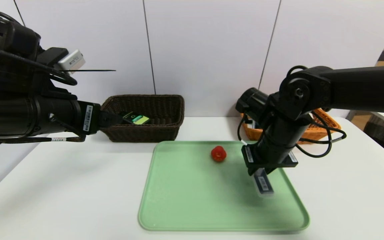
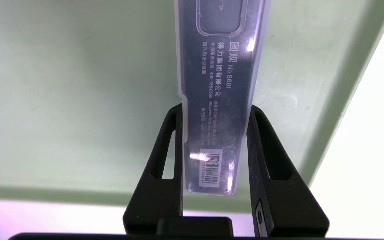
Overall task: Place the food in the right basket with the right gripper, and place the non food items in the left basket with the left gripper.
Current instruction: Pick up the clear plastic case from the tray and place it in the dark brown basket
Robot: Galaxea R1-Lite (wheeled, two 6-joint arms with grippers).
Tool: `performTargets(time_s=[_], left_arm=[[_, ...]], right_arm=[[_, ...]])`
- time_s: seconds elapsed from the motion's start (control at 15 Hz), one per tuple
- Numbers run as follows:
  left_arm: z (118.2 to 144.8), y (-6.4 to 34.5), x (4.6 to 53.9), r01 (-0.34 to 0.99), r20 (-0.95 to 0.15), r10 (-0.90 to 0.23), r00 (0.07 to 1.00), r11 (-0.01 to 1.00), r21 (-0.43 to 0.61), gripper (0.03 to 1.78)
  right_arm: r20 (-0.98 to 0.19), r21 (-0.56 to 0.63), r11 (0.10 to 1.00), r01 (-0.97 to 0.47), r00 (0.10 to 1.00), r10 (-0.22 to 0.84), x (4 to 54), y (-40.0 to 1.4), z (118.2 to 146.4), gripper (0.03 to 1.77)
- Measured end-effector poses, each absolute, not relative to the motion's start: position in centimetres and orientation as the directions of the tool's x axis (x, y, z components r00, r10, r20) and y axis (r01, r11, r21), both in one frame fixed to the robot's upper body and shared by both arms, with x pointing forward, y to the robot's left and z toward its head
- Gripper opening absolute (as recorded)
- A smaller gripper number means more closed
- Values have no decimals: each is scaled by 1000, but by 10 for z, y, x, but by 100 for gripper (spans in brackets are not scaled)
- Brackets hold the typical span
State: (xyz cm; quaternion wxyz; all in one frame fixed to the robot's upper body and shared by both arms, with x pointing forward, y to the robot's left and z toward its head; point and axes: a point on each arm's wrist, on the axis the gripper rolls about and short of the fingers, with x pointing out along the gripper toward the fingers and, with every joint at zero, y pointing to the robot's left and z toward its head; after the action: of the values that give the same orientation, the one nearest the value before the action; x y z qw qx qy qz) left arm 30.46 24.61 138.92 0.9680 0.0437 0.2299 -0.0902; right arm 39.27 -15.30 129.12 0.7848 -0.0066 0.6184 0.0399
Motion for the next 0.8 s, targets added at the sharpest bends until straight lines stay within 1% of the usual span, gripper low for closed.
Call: performTargets(time_s=[0.13, 0.27, 0.4, 0.6, 0.8], left_arm=[[1387, 249, 309, 177, -462, -136, 876, 983, 46, 169], [1382, 252, 312, 161, -477, -118, 871, 986, 50, 169], [1376, 253, 313, 147, -498, -102, 861, 988, 53, 169], [1369, 256, 314, 114, -517, -73, 853, 992, 47, 169], [1362, 261, 314, 73, -533, -27, 846, 995, 66, 169]], right_arm=[[-959, 62, 994, -91, 269, 85, 384, -151, 1306, 54], [-936, 102, 988, -112, 327, 133, 378, -150, 1326, 54], [-885, 166, 975, -144, 415, 212, 376, -145, 1349, 54], [-739, 261, 941, -215, 583, 338, 383, -127, 1374, 54], [-524, 314, 901, -301, 736, 429, 398, -99, 1388, 54]])
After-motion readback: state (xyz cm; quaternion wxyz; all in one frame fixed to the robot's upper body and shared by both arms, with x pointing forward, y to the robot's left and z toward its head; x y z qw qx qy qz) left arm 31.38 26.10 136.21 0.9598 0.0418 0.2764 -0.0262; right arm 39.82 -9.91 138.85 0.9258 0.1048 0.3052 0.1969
